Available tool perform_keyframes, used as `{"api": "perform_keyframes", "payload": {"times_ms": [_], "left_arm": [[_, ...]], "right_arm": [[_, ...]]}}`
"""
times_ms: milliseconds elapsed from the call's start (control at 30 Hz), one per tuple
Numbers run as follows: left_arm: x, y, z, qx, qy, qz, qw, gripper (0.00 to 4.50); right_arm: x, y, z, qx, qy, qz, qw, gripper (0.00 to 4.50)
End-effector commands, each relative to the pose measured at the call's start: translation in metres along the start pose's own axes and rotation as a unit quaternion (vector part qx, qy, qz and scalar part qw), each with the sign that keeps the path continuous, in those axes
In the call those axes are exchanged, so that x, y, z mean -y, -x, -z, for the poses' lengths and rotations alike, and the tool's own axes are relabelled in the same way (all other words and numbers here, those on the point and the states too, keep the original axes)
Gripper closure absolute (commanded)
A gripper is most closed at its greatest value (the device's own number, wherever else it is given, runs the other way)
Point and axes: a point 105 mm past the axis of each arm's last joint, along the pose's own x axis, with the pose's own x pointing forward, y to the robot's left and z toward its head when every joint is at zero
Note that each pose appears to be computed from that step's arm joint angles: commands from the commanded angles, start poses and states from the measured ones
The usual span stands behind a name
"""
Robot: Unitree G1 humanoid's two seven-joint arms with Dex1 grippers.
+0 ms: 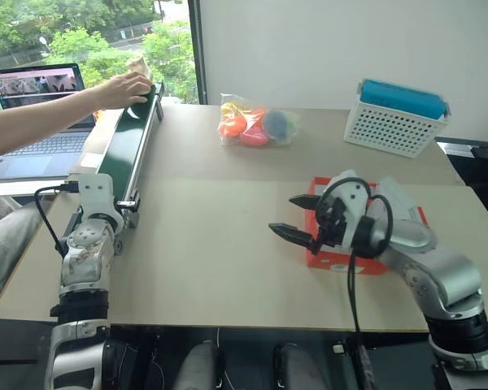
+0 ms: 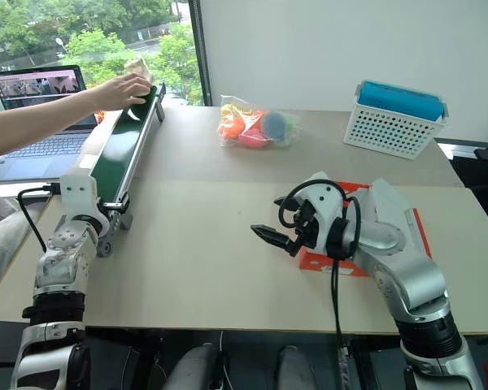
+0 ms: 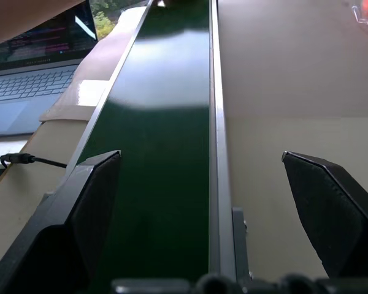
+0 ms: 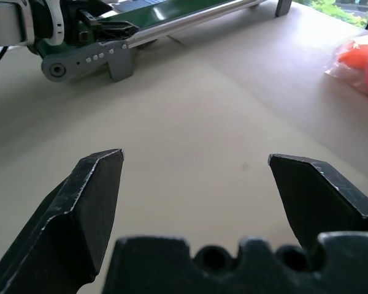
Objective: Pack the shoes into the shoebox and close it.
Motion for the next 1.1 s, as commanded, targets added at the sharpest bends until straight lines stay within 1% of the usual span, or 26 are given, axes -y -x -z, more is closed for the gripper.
{"api": "perform_keyframes", "payload": {"times_ms": [33, 133, 233, 367, 467, 700, 867, 1100], "left_arm": [[-0.002, -0.008, -0.009, -0.001, -0.020, 0.002, 1.000, 0.00], [-0.002, -0.013, 0.002, -0.028, 0.016, 0.007, 0.999, 0.00], [0.000, -0.016, 0.006, -0.042, 0.008, 0.005, 0.999, 0.00], [-0.008, -0.016, 0.010, -0.053, 0.003, -0.012, 0.998, 0.00], [-0.016, -0.015, 0.011, -0.058, 0.003, -0.026, 0.998, 0.00], [-0.022, -0.013, 0.005, -0.047, 0.000, -0.040, 0.998, 0.00], [-0.023, -0.013, 0.002, -0.045, -0.005, -0.042, 0.998, 0.00], [-0.029, -0.015, -0.014, -0.028, -0.012, -0.047, 0.998, 0.00]], "right_arm": [[-0.002, -0.004, -0.013, 0.013, 0.040, 0.011, 0.999, 0.03], [0.003, -0.010, -0.012, 0.013, 0.057, 0.028, 0.998, 0.03], [0.006, -0.021, -0.011, 0.025, 0.046, 0.040, 0.998, 0.03], [0.006, -0.032, -0.002, 0.022, 0.044, 0.049, 0.998, 0.03], [0.007, -0.037, -0.001, 0.024, 0.044, 0.059, 0.997, 0.03], [0.004, -0.045, -0.001, 0.038, 0.025, 0.074, 0.996, 0.03], [0.004, -0.046, 0.004, 0.031, 0.025, 0.076, 0.996, 0.03], [0.009, -0.047, 0.007, 0.026, 0.027, 0.080, 0.996, 0.03]]}}
